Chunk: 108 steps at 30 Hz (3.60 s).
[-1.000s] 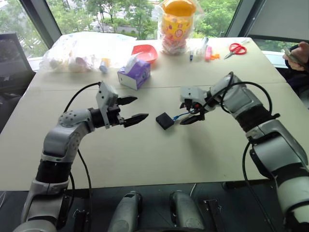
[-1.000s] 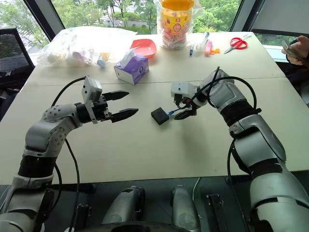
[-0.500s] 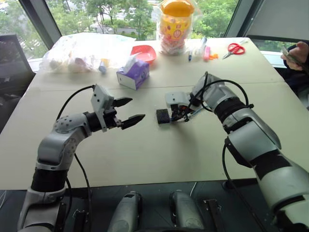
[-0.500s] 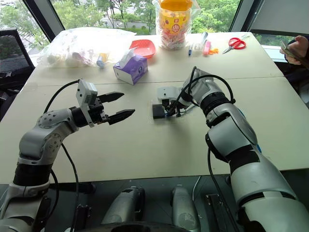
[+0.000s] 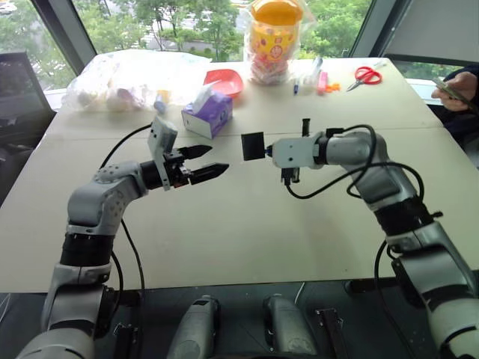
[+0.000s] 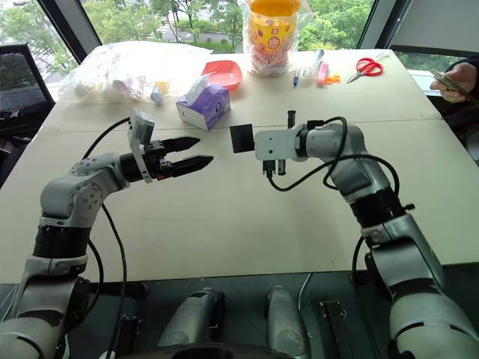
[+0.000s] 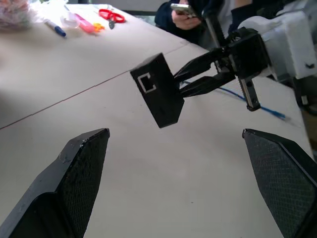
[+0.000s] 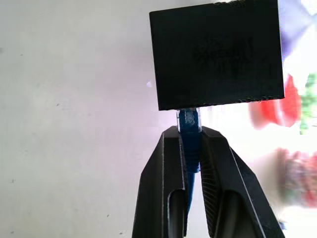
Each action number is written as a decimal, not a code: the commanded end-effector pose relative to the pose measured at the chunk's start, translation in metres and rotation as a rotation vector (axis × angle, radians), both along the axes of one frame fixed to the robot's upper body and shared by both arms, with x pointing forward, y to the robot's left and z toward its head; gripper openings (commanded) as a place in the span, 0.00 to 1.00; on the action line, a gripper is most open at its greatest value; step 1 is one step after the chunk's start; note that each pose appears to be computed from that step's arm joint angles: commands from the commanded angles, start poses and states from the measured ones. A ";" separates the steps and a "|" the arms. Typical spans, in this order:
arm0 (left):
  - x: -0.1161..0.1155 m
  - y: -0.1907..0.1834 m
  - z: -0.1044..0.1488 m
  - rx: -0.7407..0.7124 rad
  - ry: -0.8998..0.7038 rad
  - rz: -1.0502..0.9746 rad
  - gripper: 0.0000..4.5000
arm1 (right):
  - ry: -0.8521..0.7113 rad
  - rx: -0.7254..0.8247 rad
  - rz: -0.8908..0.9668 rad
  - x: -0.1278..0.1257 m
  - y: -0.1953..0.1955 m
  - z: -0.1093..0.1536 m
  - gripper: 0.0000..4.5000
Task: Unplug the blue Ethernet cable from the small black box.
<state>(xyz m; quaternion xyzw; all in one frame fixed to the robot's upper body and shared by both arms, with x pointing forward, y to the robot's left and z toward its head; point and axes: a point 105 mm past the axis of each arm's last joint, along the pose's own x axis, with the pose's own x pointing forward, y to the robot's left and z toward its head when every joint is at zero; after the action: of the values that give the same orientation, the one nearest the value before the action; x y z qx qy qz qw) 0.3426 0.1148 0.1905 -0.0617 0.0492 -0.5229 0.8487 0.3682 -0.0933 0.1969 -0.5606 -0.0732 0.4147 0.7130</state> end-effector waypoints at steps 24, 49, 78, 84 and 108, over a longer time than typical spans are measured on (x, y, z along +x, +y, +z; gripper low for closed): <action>0.004 -0.023 0.017 -0.084 0.062 -0.117 0.11 | -0.120 0.115 0.088 -0.055 0.038 0.032 0.00; -0.024 -0.017 0.039 0.007 -0.054 -0.381 0.11 | 1.095 0.645 0.045 -0.063 0.043 0.038 0.88; -0.032 -0.016 0.034 0.023 -0.060 -0.410 0.11 | 1.135 0.619 0.029 -0.063 0.037 0.035 0.16; -0.035 -0.015 0.031 0.035 -0.057 -0.426 0.11 | 1.138 0.608 0.025 -0.063 0.037 0.035 0.16; -0.045 -0.016 0.018 0.079 -0.061 -0.472 0.11 | 1.177 0.508 0.042 -0.071 0.045 0.032 0.00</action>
<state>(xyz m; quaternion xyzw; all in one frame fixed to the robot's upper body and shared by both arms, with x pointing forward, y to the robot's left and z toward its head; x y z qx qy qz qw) 0.3037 0.1045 0.2036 -0.0186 0.0685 -0.6933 0.7171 0.2988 -0.0512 0.2115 -0.0378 0.2538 0.6271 0.7355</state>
